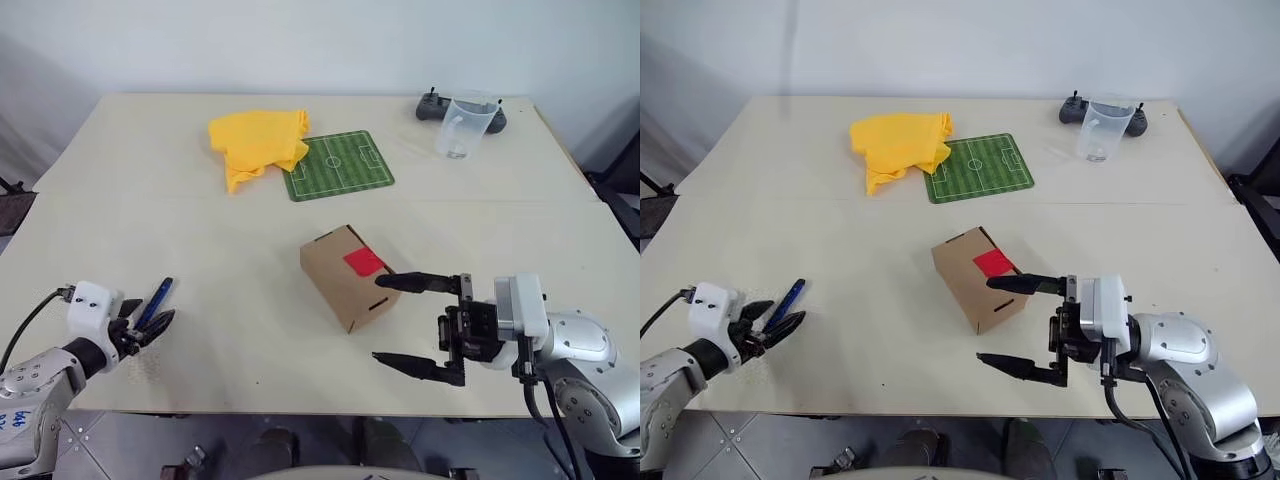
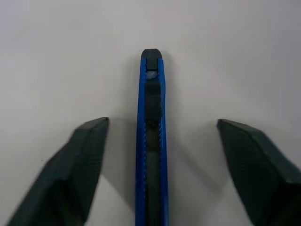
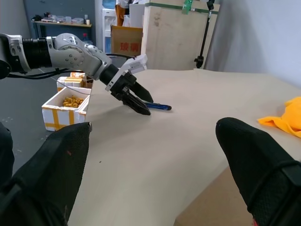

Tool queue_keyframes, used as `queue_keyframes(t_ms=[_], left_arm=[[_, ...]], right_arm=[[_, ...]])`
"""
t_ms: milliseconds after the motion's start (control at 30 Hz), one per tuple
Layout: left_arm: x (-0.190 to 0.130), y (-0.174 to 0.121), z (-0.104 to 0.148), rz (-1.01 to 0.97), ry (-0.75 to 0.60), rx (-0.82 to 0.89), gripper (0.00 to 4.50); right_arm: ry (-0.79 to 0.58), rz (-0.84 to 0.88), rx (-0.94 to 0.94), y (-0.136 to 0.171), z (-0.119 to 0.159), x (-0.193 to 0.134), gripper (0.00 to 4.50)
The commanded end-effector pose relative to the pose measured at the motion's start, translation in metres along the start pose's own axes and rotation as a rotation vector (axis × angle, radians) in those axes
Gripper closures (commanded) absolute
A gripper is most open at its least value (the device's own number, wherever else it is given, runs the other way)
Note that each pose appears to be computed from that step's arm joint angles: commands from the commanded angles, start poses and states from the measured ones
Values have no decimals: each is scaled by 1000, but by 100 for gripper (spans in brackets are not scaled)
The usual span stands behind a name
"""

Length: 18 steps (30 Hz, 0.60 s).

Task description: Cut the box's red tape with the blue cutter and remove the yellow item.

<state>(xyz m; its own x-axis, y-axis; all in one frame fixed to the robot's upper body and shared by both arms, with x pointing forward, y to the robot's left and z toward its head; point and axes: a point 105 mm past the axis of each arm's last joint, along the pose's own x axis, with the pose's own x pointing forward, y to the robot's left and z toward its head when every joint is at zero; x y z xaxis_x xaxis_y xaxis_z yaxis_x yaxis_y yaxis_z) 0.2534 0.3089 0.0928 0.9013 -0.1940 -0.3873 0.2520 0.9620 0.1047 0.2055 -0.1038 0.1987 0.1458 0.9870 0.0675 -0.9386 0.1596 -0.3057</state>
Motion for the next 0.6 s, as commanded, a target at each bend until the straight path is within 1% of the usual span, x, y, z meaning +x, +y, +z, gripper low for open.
queue_keyframes(t_ms=[33,467,533,600], left_arm=[[-11,15,-6,67,38,4,171],[-26,19,-24,69,135,17,171],[-28,18,-26,59,143,4,206],[-28,16,-27,51,150,0,254]], right_arm=[[-27,13,-45,4,10,3,0],[-25,26,-31,8,9,3,0],[-27,26,-29,8,9,3,0],[-28,26,-29,8,9,3,0]])
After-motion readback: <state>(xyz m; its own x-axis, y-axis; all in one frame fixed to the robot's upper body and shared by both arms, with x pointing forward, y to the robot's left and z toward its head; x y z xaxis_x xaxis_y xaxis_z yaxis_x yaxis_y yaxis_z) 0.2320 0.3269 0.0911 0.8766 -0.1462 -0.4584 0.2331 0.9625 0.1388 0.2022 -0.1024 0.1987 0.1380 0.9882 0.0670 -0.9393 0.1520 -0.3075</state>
